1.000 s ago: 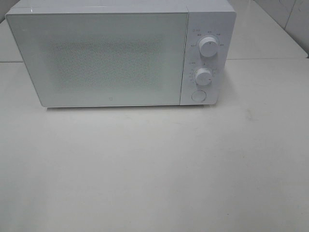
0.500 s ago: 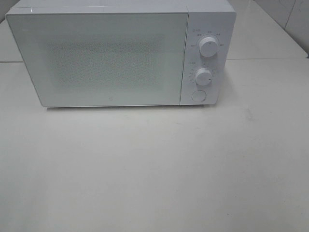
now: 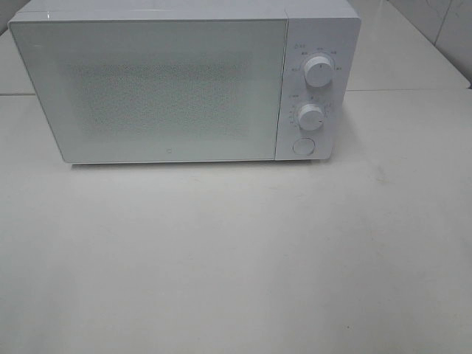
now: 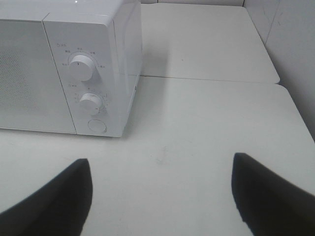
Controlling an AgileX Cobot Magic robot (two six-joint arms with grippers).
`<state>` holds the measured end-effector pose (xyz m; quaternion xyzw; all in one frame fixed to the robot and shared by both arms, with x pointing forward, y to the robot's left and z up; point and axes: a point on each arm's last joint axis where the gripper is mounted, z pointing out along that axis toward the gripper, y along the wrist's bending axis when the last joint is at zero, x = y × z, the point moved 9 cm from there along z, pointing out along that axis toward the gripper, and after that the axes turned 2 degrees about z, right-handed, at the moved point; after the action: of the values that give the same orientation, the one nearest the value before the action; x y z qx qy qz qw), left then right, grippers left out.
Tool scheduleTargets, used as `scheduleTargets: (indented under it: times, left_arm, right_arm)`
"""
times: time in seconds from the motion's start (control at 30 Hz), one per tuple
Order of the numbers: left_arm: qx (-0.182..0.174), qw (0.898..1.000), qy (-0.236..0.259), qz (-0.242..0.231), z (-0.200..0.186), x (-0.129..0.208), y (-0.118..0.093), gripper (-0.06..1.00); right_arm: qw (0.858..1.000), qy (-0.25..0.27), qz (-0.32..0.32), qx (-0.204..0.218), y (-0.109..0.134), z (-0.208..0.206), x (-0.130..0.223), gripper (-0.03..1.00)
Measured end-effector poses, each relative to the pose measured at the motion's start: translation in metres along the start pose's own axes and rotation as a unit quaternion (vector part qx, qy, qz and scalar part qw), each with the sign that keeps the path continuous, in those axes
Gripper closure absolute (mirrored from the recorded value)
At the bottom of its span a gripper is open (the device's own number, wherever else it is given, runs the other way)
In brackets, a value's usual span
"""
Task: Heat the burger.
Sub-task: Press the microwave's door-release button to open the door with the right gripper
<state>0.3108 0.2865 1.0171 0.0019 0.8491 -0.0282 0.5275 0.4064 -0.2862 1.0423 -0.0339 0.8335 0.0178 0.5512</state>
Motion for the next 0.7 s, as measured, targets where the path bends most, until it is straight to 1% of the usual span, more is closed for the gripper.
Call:
scheduleTargets:
  times: [0.23, 0.3, 0.43, 0.5, 0.53, 0.6, 0.63, 0.67, 0.7]
  left_arm:
    - [0.0, 1.0, 0.0, 0.0, 0.0, 0.0, 0.0, -0.04]
    - [0.0, 1.0, 0.0, 0.0, 0.0, 0.0, 0.0, -0.04]
    - [0.0, 1.0, 0.0, 0.0, 0.0, 0.0, 0.0, -0.04]
    - [0.0, 1.0, 0.0, 0.0, 0.0, 0.0, 0.0, -0.04]
    - [0.0, 1.0, 0.0, 0.0, 0.0, 0.0, 0.0, -0.04]
    - [0.0, 1.0, 0.0, 0.0, 0.0, 0.0, 0.0, -0.04]
    - [0.0, 1.0, 0.0, 0.0, 0.0, 0.0, 0.0, -0.04]
    - [0.0, 1.0, 0.0, 0.0, 0.0, 0.0, 0.0, -0.04]
    - [0.0, 1.0, 0.0, 0.0, 0.0, 0.0, 0.0, -0.04]
  right_arm:
    - [1.0, -0.002, 0.002, -0.005, 0.003, 0.028, -0.01, 0.21]
    - [1.0, -0.004, 0.014, -0.009, 0.005, 0.043, -0.014, 0.21]
    - [0.999, -0.01, 0.029, -0.012, 0.007, 0.058, -0.019, 0.21]
    - [0.999, -0.023, 0.037, -0.017, 0.01, 0.072, -0.025, 0.21]
    - [0.999, -0.023, 0.037, -0.017, 0.01, 0.072, -0.025, 0.21]
    - [0.998, -0.043, 0.038, -0.024, 0.012, 0.087, -0.028, 0.21]
    - [0.998, -0.043, 0.038, -0.024, 0.012, 0.087, -0.028, 0.21]
    - [0.997, -0.055, 0.038, -0.028, 0.014, 0.098, -0.027, 0.21]
    - [0.997, -0.055, 0.038, -0.028, 0.014, 0.098, -0.027, 0.21]
